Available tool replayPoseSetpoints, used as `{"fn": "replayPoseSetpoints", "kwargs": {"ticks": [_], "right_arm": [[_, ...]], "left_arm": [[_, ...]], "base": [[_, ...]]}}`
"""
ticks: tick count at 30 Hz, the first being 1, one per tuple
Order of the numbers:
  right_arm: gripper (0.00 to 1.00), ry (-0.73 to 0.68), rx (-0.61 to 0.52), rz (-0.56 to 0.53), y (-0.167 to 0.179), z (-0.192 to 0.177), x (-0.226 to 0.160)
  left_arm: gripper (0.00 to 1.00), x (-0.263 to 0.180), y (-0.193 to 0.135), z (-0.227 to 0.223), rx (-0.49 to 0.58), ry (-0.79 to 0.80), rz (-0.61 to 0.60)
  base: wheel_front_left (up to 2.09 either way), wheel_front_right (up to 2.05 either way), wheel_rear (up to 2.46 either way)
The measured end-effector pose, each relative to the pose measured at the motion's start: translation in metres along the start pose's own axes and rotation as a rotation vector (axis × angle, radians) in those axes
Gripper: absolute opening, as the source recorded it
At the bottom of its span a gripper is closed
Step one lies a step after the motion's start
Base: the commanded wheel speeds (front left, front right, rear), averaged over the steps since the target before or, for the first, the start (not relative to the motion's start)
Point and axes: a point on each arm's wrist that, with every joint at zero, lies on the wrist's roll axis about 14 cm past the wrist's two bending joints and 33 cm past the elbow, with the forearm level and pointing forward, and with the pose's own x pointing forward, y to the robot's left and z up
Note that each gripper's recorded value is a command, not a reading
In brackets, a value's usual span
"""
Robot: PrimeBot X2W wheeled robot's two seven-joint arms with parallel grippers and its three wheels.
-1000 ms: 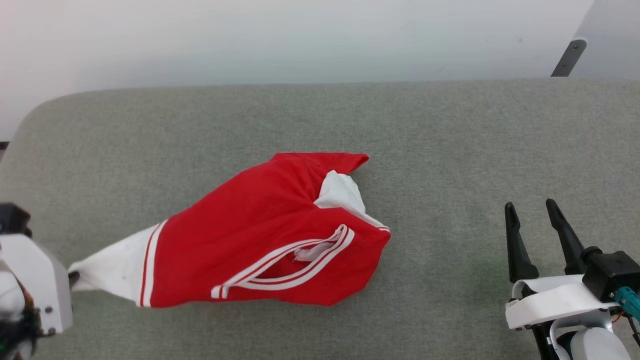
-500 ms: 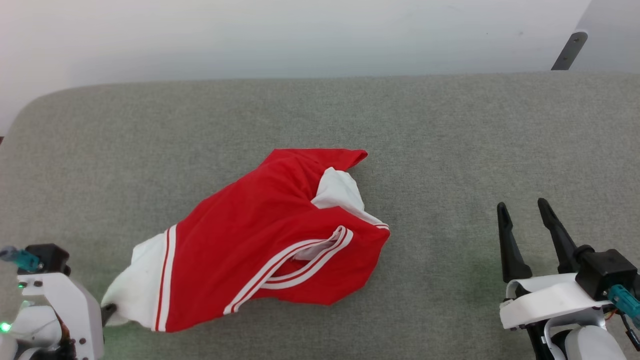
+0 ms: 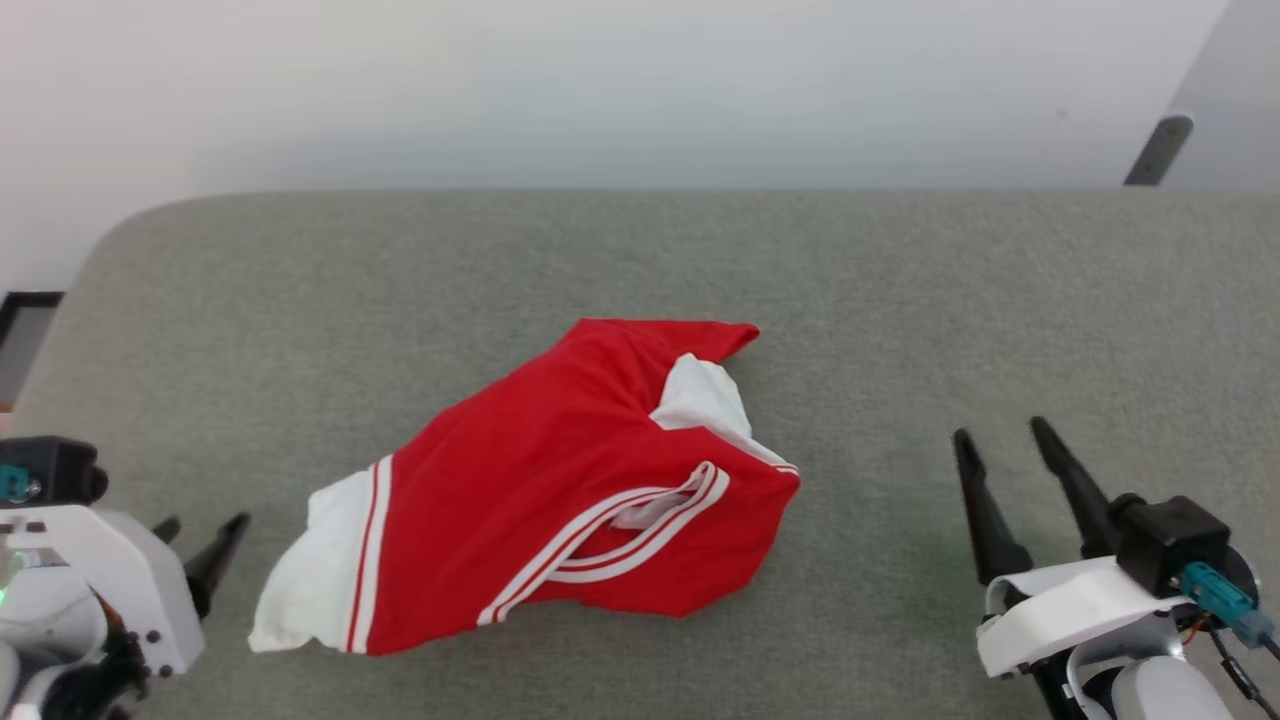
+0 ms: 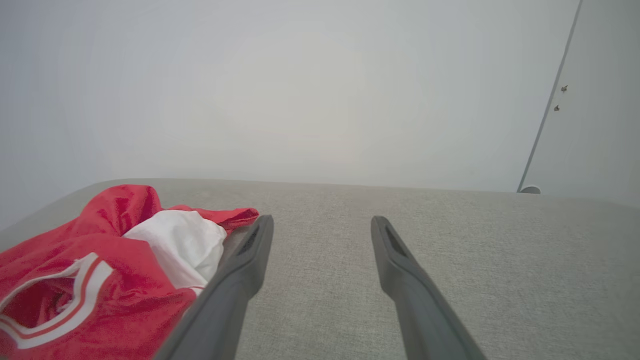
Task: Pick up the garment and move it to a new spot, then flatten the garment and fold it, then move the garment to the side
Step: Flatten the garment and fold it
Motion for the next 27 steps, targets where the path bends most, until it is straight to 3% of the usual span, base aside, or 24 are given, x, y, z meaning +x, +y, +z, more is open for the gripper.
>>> {"fn": "replayPoseSetpoints", "kwargs": {"ticks": [8, 16, 27], "right_arm": [[1.00, 0.081, 0.018, 0.115, 0.031, -0.006, 0.004], [1.00, 0.169, 0.001, 0.260, 0.070, -0.005, 0.015], [1.00, 0.327, -0.090, 0.418, 0.106, -0.013, 0.041]], "left_arm": [[1.00, -0.034, -0.008, 0.038, 0.003, -0.346, -0.007], [1.00, -0.071, 0.007, 0.033, -0.087, -0.600, 0.056], [1.00, -0.101, 0.025, -0.004, -0.188, -0.753, 0.168]], "base": [[0.00, 0.00, 0.00], [0.00, 0.00, 0.00], [0.00, 0.00, 0.00]]}}
